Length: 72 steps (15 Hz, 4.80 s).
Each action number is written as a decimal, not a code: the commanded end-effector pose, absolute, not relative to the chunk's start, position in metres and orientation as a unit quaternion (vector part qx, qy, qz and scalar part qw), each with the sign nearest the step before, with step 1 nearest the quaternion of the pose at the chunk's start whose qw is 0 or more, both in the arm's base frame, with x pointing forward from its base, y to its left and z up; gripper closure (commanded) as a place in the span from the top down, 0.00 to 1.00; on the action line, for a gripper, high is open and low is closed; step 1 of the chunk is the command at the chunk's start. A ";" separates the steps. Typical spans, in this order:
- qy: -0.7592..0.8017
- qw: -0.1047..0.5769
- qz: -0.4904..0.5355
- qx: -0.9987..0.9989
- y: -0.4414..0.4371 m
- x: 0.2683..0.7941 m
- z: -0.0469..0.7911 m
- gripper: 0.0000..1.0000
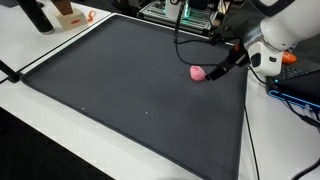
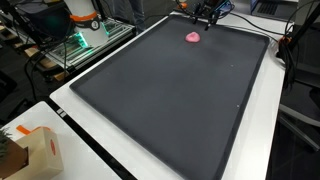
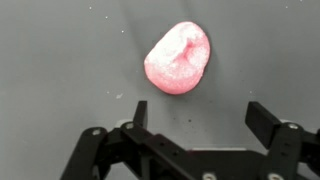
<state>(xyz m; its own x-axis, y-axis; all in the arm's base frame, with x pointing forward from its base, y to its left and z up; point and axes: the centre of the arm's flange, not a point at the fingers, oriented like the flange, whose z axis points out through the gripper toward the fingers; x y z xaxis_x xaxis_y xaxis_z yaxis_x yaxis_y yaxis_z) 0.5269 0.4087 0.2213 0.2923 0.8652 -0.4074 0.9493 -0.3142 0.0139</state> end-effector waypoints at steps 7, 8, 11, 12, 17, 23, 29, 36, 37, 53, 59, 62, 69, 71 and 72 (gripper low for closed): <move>0.705 0.169 -0.180 0.665 0.414 0.508 0.215 1.00; 0.705 0.164 -0.185 0.665 0.414 0.506 0.215 1.00; 0.706 0.159 -0.190 0.663 0.413 0.504 0.214 1.00; 0.707 0.159 -0.190 0.662 0.413 0.503 0.214 1.00; 0.699 0.152 -0.189 0.673 0.411 0.506 0.221 1.00; 0.671 0.132 -0.183 0.707 0.395 0.522 0.248 1.00; 0.574 0.093 -0.156 0.799 0.374 0.541 0.295 1.00; 0.417 0.066 -0.125 0.898 0.358 0.549 0.345 1.00; 0.393 0.063 -0.120 0.909 0.356 0.549 0.351 1.00; 0.146 0.049 -0.077 0.985 0.349 0.543 0.307 1.00; -0.014 0.050 -0.072 0.996 0.328 0.527 0.272 1.00; -0.082 0.051 -0.063 0.993 0.318 0.522 0.259 1.00; -0.185 0.030 -0.053 0.981 0.301 0.508 0.237 1.00; -0.200 0.030 -0.050 0.978 0.297 0.503 0.231 1.00; -0.207 0.025 -0.047 0.977 0.294 0.501 0.228 1.00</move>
<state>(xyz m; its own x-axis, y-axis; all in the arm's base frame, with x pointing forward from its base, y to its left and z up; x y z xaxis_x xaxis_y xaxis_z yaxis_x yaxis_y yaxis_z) 0.5208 0.3076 0.2328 0.9314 -0.3526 -0.0905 -0.3444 -0.9340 0.0948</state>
